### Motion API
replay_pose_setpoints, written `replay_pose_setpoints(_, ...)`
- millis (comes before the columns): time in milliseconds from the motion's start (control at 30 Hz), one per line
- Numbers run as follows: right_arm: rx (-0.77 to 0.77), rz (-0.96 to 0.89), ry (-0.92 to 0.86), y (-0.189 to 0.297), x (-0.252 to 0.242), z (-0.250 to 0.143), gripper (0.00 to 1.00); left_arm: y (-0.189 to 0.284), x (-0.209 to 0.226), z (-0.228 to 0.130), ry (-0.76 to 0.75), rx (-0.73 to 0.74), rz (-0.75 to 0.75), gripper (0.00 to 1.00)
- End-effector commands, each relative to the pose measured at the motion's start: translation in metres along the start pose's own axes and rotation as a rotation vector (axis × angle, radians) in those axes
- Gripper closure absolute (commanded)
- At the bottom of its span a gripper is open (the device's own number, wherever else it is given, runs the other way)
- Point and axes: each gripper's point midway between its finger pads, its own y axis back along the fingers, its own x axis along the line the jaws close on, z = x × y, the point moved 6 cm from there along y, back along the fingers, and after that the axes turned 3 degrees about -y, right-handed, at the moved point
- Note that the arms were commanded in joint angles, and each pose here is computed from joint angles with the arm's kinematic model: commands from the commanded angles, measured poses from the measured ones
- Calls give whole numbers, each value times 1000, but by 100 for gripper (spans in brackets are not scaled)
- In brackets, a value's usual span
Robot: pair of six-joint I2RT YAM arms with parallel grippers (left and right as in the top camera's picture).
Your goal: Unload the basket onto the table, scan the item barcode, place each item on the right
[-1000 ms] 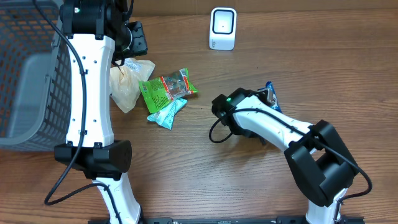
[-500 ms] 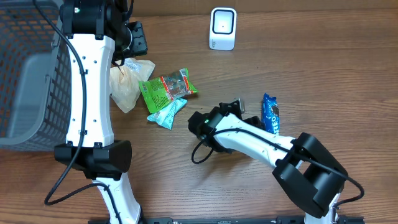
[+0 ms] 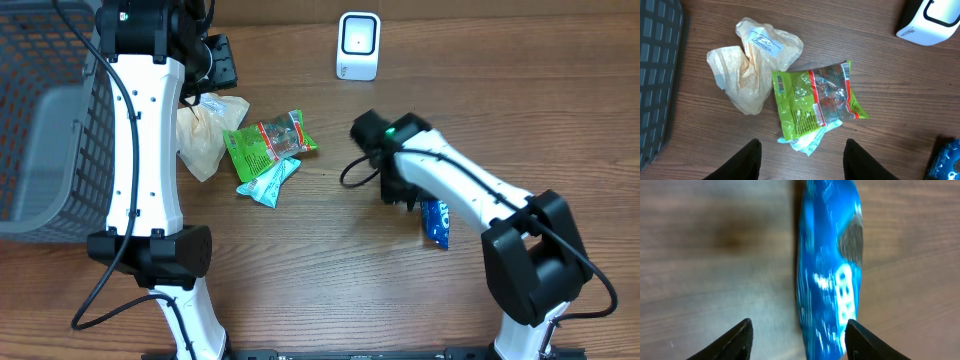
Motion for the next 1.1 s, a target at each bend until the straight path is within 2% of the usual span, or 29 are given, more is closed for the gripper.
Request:
replay_pose_setpoints(0,-28,27,110,-3,4,-4,41,5,-1,-1,1,-12,-12,55)
replay_pose_setpoints(367,-86,-89,77,-30,-19,4,43,5,0,-1,-22,-14,-3,55)
replay_pose_setpoints(567,-79,-53,126,-36,-22,11,44,5,0,-1,-21,-15,-1,55)
replay_pose_setpoints(867,-52,-52,137,-58,-23,-4,53,5,0,0,-21,-19,-2,55)
replay_pose_setpoints(1000,-52,-53,144,-61,-23,-6,67,5,0,1,-21,-25,-4,55)
replay_pose_setpoints(1067,-55,-51,155,-61,-22,-5,79,5,0,2,-21,-26,-3,55)
